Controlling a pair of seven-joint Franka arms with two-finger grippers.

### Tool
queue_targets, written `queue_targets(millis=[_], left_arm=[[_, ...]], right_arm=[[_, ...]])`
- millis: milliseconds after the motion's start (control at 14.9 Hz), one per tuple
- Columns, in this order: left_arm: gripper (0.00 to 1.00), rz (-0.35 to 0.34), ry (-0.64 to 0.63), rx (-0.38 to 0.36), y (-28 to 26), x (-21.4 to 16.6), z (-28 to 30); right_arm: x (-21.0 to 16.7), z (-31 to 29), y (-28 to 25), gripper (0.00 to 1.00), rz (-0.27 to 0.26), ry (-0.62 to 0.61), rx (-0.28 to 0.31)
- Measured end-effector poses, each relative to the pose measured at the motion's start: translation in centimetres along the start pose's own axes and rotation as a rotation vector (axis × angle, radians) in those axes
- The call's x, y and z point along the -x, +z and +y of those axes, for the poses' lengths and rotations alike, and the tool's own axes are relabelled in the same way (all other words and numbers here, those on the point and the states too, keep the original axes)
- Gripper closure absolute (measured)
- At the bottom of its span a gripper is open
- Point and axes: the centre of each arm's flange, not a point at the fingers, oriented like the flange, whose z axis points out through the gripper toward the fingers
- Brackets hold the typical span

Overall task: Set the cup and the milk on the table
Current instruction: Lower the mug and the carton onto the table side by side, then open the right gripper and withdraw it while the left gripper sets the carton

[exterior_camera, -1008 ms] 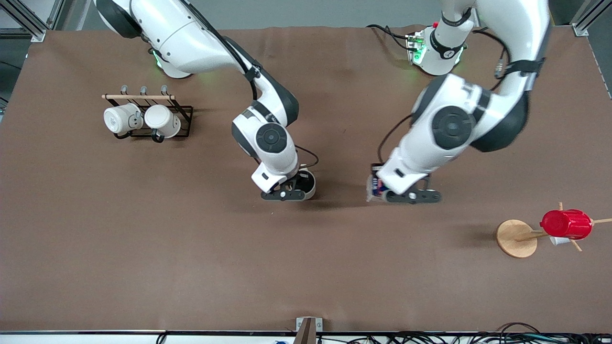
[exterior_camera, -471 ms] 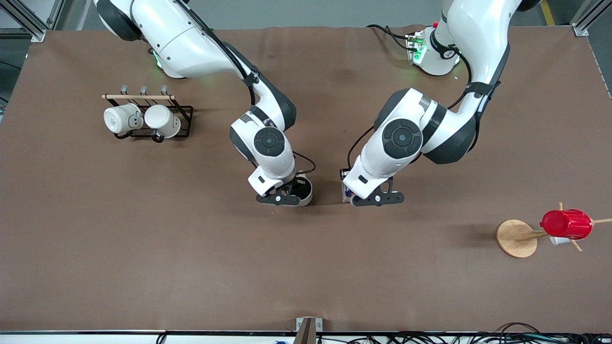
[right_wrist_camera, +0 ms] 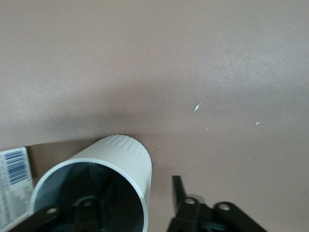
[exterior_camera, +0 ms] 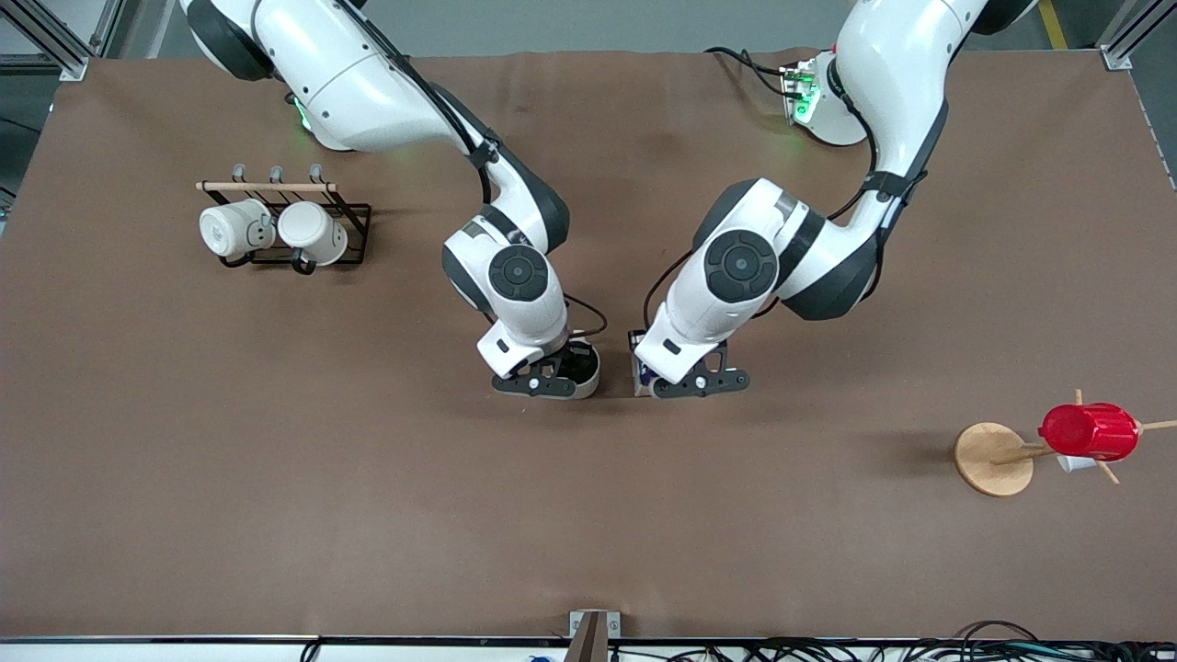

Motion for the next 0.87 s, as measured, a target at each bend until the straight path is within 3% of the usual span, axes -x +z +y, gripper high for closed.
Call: queue_targets(millis=[269, 605, 874], left_arm=[[0.67, 0.006, 0.01, 0.001, 0.7, 0.2, 0.6], [0.67, 0.023, 0.013, 0.007, 1.3, 0.6, 2.5], [0.67, 0.038, 0.015, 0.005, 2.1, 1.2, 4.2]], right_arm=[[-3.8, 4.5, -7.1, 0.0, -0.005, 0.083, 0.061], [-9.5, 20.2, -23.2, 0.0, 0.058, 0.27, 0.099], [-11.0, 34.2, -31.0, 0.0, 0.066, 0.232, 0.142]])
